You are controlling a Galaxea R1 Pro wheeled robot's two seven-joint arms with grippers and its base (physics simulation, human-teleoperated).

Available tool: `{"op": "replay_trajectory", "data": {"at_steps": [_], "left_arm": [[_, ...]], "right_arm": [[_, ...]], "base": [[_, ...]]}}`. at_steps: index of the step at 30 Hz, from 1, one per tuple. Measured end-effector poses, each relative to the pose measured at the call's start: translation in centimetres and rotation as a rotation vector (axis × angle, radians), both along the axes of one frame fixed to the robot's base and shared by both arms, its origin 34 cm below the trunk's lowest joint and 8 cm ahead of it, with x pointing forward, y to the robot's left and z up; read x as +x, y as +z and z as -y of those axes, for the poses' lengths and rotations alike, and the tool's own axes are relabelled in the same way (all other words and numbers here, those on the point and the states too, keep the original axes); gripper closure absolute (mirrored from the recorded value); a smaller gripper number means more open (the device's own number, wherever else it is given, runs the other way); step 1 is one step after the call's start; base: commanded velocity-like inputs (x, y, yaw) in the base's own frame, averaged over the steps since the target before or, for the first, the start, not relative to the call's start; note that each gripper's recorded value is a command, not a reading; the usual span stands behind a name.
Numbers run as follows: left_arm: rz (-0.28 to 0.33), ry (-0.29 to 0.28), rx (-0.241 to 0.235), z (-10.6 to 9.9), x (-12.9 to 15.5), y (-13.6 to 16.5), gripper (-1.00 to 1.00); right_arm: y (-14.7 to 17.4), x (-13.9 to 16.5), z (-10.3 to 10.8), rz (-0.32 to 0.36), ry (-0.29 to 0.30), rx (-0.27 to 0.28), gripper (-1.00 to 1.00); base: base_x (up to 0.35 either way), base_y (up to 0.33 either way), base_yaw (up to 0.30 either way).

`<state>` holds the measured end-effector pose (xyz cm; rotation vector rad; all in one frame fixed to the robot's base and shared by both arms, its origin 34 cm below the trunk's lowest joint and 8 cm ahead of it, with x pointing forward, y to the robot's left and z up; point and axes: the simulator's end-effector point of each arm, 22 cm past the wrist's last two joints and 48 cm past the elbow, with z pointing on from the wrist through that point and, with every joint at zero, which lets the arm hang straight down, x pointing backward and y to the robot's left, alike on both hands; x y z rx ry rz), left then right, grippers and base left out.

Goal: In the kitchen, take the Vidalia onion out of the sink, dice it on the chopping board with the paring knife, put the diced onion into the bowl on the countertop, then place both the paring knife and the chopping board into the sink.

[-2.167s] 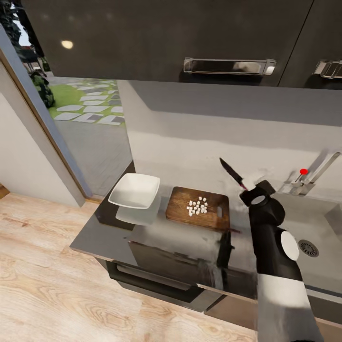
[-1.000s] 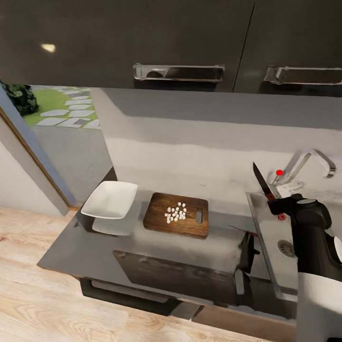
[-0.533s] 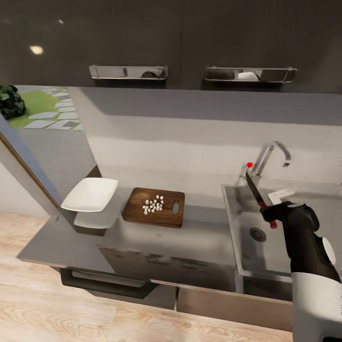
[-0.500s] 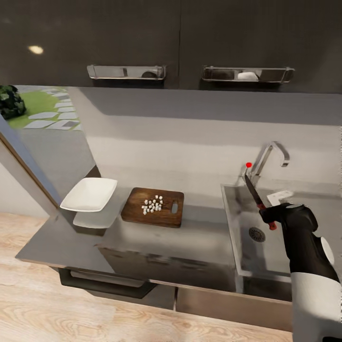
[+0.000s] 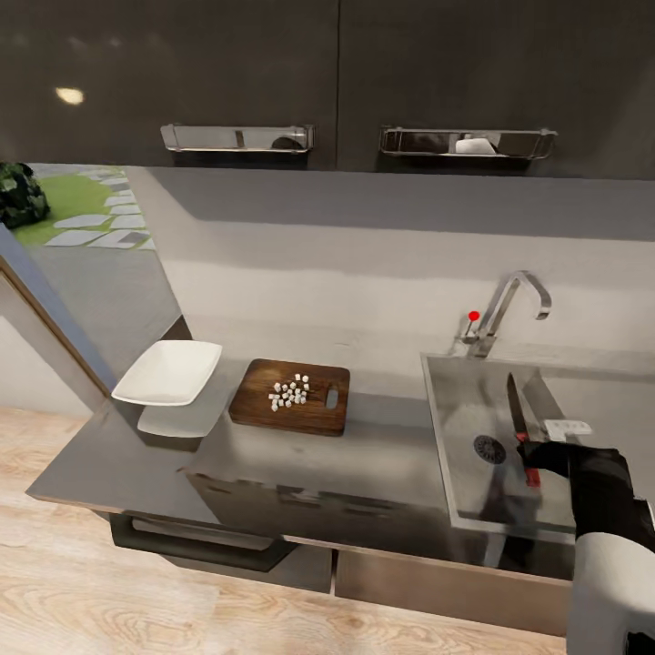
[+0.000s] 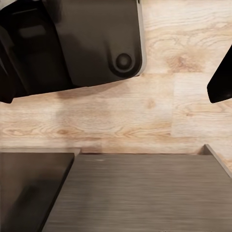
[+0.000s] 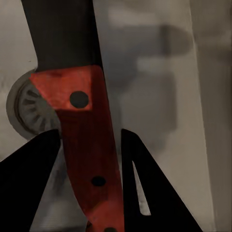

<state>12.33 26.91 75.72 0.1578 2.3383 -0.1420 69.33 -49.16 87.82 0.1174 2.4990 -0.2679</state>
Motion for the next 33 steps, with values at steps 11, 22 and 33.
{"op": "replay_trajectory", "data": {"at_steps": [11,22,33], "left_arm": [[-0.008,-0.001,0.003,-0.2,-0.2,0.0,-1.0],[-0.028,-0.001,0.001,-0.1,-0.7,0.0,-1.0],[-0.063,0.003,-0.001,0.0,-1.8,-0.2,-1.0]], "right_arm": [[-0.3,0.2,-0.3,0.015,-0.013,0.02,1.0],[-1.4,-0.1,-0.1,-0.006,-0.019,0.023,1.0],[-3.4,-2.0,0.0,-0.096,-0.072,0.059,1.0]], "base": [[0.0,0.0,0.0],[0.0,0.0,0.0],[0.0,0.0,0.0]]}}
